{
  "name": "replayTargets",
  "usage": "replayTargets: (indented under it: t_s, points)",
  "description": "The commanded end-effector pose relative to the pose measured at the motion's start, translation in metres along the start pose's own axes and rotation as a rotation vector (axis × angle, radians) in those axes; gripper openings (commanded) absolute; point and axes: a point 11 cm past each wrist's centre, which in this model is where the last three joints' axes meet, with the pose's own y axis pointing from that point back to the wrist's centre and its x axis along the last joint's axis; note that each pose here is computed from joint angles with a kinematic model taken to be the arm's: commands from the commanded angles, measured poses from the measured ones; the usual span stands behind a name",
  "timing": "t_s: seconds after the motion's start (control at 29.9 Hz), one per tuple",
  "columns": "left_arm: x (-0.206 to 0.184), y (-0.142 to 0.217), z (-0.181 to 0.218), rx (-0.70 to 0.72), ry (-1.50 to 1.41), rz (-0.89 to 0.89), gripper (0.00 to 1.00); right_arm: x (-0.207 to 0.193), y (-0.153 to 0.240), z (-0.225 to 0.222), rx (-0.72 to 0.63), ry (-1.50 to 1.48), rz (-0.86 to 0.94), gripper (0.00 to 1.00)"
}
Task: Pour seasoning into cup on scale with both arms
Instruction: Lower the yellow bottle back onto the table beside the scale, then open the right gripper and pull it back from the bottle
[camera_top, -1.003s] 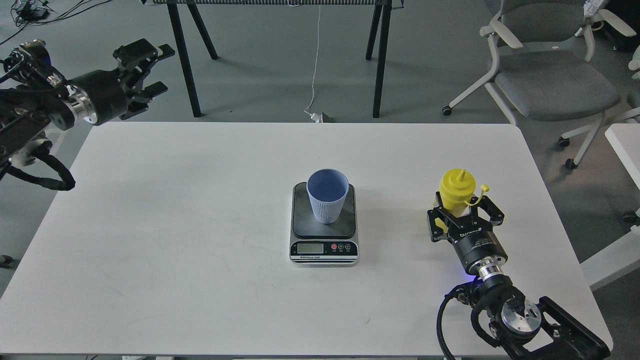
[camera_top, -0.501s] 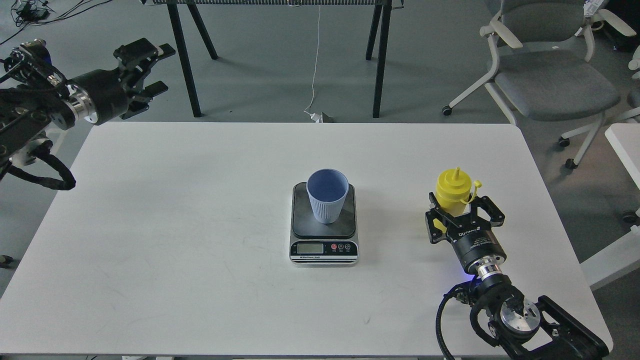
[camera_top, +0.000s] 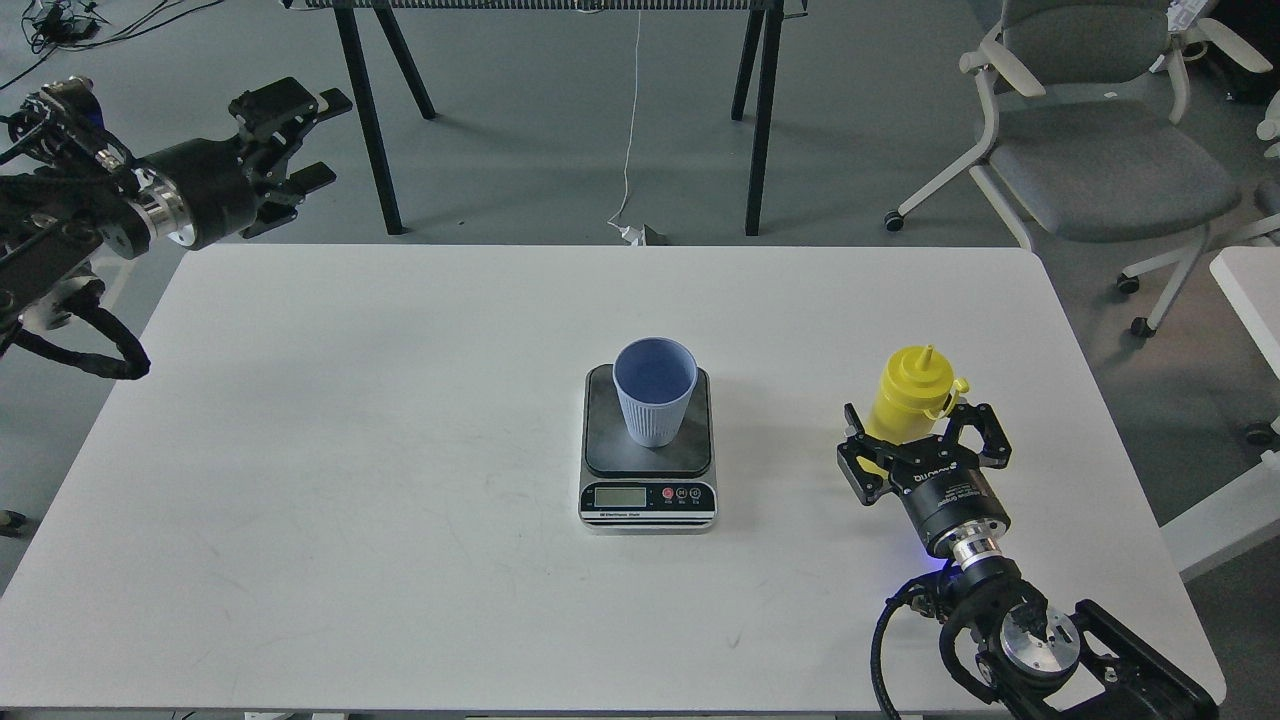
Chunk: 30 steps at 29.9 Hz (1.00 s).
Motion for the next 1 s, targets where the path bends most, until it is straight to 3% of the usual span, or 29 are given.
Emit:
replayTargets:
  t_s: [0.0, 0.97]
  points:
    - [0.000, 0.000, -0.001, 0.001, 0.000, -0.001, 0.99, 0.002, 0.003, 0.001, 0.000, -0.003, 0.005, 0.98]
    - [-0.008, -0.002, -0.008, 0.014, 0.003, -0.016, 0.99, 0.007, 0.036, -0.023, 0.021, 0.020, 0.020, 0.99]
